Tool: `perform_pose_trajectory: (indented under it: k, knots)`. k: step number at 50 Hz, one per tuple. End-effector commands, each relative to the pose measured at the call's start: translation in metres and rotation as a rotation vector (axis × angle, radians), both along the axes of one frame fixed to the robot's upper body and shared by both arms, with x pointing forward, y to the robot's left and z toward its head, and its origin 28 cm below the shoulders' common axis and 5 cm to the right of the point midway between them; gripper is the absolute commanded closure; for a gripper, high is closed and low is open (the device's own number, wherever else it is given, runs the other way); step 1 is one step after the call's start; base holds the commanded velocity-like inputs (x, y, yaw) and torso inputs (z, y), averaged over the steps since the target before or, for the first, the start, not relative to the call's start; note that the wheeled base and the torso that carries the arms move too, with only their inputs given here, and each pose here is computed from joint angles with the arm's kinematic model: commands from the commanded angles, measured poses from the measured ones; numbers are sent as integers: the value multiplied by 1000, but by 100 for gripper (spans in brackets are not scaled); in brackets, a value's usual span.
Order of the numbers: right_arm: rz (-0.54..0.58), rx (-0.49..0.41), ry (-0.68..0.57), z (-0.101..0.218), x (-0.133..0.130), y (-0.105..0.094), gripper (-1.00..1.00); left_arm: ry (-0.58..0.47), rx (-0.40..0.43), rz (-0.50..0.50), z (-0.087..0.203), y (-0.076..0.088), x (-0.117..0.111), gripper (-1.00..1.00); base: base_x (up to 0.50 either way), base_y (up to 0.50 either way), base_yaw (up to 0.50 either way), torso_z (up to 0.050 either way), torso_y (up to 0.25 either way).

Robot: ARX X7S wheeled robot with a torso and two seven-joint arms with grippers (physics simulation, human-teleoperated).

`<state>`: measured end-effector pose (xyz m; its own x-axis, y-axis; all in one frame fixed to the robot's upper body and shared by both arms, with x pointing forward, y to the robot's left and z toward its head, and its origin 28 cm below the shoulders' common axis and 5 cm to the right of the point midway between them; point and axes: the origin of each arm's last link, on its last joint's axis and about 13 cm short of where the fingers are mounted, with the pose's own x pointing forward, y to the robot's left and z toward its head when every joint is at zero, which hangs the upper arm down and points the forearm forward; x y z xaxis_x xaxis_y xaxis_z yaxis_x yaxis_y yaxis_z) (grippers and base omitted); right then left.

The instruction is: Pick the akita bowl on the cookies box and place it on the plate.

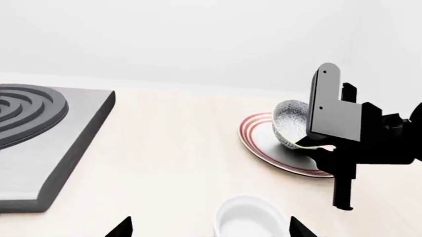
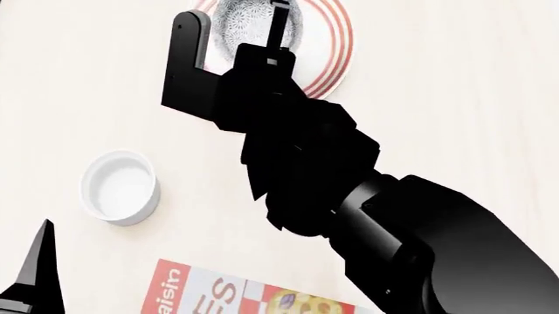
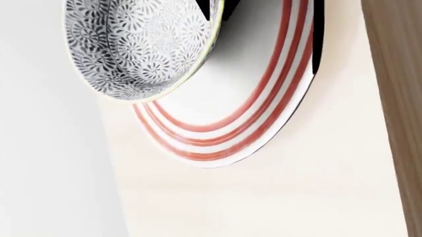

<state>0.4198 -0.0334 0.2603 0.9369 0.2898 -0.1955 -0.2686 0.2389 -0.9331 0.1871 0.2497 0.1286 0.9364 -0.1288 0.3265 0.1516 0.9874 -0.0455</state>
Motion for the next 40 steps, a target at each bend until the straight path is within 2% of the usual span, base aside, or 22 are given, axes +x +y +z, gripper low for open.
perform_pose_trajectory:
  k: [1,2,23,27,35,40]
  knots:
    - [-11,-2,11,-7,3,-1,100,7,-2,1,-2,0,1,-100,0,0,0,0,0]
    - [-13,1,8,-7,3,-1,-100,8,-3,1,-2,1,1,-100,0,0,0,0,0]
    - [-6,15,-14,5,-6,-7,-100,7,-1,-2,-1,0,0,-100,0,0,0,0,0]
    - [23,27,-11,14,-23,-11,-100,5,1,-1,1,0,0,-100,0,0,0,0,0]
    - [121,52,-4,31,-86,-30,-100,-4,7,5,6,0,-2,-100,0,0,0,0,0]
    - [159,111,-83,29,-122,-44,-100,-13,11,12,8,0,-2,-100,0,0,0,0,0]
